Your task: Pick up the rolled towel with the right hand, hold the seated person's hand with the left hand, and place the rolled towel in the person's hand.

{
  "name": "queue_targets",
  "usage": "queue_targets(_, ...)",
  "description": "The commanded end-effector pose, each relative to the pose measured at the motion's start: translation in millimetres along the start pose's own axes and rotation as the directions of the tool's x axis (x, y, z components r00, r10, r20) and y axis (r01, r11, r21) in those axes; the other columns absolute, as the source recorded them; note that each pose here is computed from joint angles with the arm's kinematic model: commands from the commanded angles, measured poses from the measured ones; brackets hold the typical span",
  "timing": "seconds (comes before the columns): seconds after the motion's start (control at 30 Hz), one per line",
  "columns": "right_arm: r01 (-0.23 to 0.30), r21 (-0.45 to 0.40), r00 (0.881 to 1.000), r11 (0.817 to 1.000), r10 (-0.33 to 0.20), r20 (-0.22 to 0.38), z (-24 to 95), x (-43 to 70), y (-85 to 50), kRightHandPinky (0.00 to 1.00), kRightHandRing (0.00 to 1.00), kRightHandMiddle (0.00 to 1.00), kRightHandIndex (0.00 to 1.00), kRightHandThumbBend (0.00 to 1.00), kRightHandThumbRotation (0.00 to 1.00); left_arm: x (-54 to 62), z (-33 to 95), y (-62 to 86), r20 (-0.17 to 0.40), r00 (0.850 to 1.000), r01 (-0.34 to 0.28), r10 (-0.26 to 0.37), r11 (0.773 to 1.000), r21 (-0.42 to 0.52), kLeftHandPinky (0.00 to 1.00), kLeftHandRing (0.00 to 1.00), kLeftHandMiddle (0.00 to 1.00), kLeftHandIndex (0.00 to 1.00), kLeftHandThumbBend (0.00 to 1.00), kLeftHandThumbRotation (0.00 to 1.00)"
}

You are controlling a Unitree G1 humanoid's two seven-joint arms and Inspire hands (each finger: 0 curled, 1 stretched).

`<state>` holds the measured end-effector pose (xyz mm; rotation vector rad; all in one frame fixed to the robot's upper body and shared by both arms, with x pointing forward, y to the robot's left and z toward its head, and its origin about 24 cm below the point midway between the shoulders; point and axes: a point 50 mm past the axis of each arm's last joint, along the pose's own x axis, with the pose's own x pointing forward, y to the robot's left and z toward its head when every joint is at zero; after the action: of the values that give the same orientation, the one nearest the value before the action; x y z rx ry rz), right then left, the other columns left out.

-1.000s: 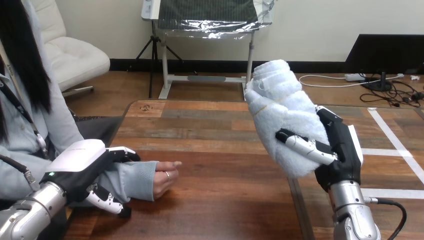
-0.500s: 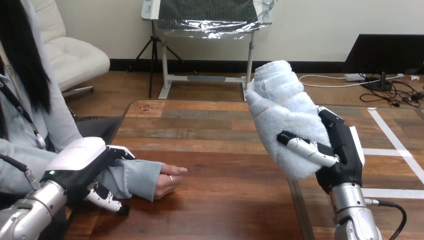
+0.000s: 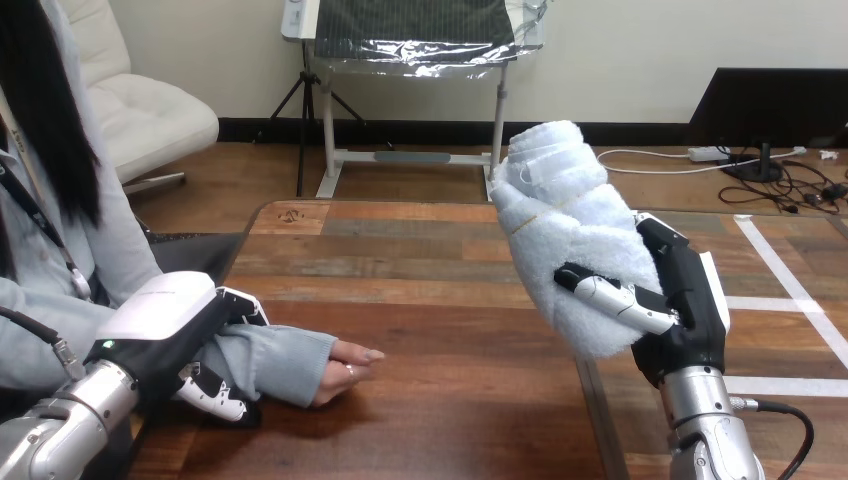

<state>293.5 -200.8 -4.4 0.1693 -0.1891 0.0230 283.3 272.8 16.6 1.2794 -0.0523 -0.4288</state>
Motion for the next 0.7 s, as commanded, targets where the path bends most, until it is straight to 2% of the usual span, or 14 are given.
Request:
queue_targets(0.0, -0.014, 0.004, 0.991, 1.0, 0.013, 0.133, 23.0, 20.3, 6.4, 0.27, 0.31, 0.4, 0.45, 0.93, 0.07, 12.2, 7.7, 15.7, 0.047, 0.998, -0.044, 0.043, 0.999, 0.026, 0.34, 0.38, 0.43, 0.45, 1.0, 0.0)
queue_targets(0.67, -0.02, -0.01, 0.993, 1.0, 0.021, 0.113, 20.7, 20.2, 8.3, 0.26, 0.3, 0.39, 0.45, 0.92, 0.05, 14.1, 12.6, 17.4, 0.079, 0.995, -0.063, 0.061, 0.998, 0.029, 0.25, 0.3, 0.35, 0.36, 1.0, 0.0)
